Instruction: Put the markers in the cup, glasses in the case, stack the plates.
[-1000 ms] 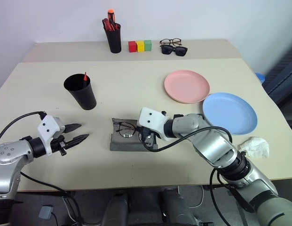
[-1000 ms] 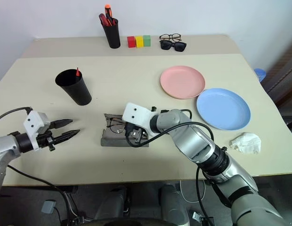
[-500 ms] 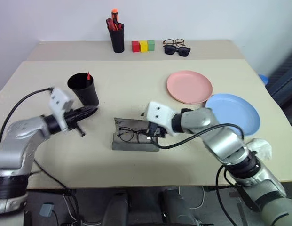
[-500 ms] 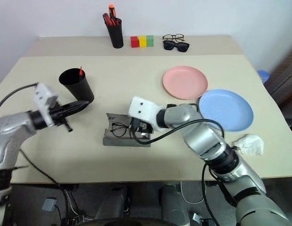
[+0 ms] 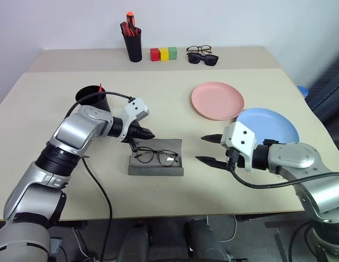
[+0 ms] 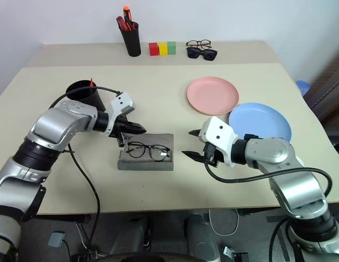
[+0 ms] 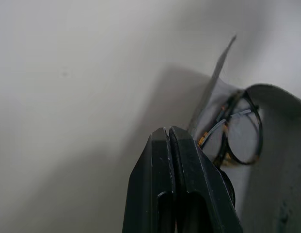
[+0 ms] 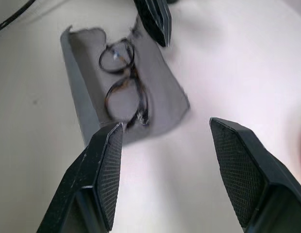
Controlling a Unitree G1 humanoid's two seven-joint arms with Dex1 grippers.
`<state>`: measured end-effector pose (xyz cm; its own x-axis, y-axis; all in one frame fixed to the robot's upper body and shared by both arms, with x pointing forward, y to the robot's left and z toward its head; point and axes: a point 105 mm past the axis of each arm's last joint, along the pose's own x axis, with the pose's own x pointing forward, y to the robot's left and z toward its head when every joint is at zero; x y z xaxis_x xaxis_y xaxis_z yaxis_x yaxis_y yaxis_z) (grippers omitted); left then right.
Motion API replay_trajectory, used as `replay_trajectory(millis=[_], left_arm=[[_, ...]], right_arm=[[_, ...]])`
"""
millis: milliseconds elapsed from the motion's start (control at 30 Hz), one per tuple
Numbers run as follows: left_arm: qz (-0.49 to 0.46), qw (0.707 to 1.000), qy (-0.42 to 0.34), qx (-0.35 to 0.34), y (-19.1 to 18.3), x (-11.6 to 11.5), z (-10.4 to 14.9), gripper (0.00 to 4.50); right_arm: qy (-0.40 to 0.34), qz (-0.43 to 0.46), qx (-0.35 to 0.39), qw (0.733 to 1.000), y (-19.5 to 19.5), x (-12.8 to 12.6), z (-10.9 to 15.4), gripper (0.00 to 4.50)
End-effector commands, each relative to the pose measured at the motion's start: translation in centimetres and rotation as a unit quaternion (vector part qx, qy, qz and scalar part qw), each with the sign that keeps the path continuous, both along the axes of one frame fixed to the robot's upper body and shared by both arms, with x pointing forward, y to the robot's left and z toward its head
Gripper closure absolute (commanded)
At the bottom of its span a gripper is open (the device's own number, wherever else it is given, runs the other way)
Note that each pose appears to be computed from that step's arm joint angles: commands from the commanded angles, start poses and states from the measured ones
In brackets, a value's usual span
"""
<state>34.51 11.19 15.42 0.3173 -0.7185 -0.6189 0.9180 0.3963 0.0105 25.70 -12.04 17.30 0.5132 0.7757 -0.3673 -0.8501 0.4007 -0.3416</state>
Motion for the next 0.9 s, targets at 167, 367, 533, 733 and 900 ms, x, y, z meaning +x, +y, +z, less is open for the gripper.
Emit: replay_trajectory(millis=[167, 367, 533, 733, 900], left_arm=[[-0.065, 0.997, 0.033, 0.013, 0.6, -2.3, -1.2, 4.47], [-0.115, 0.992, 0.039, 0.028, 1.4, -5.9, -1.6, 4.47], [-0.114, 0.992, 0.032, 0.042, 2.2, -7.6, -2.5, 4.47], [-0.035, 0.990, -0.109, -0.078, 1.9, -4.6, 1.0, 4.47], [0.012, 0.973, -0.191, -0.131, 2.8, -3.9, 2.3, 4.47]], right_arm=[[-0.025, -0.011, 0.007, 1.000, -0.4, -0.2, 0.9, 1.63], [-0.026, -0.016, 0.011, 0.999, -0.5, 0.6, 0.6, 1.63], [-0.046, -0.037, 0.017, 0.998, -1.0, 2.3, 1.0, 1.63], [-0.124, -0.159, -0.046, 0.978, -3.1, 9.3, 0.0, 1.63], [-0.169, -0.173, -0.113, 0.964, -3.2, 13.1, -1.9, 1.63]])
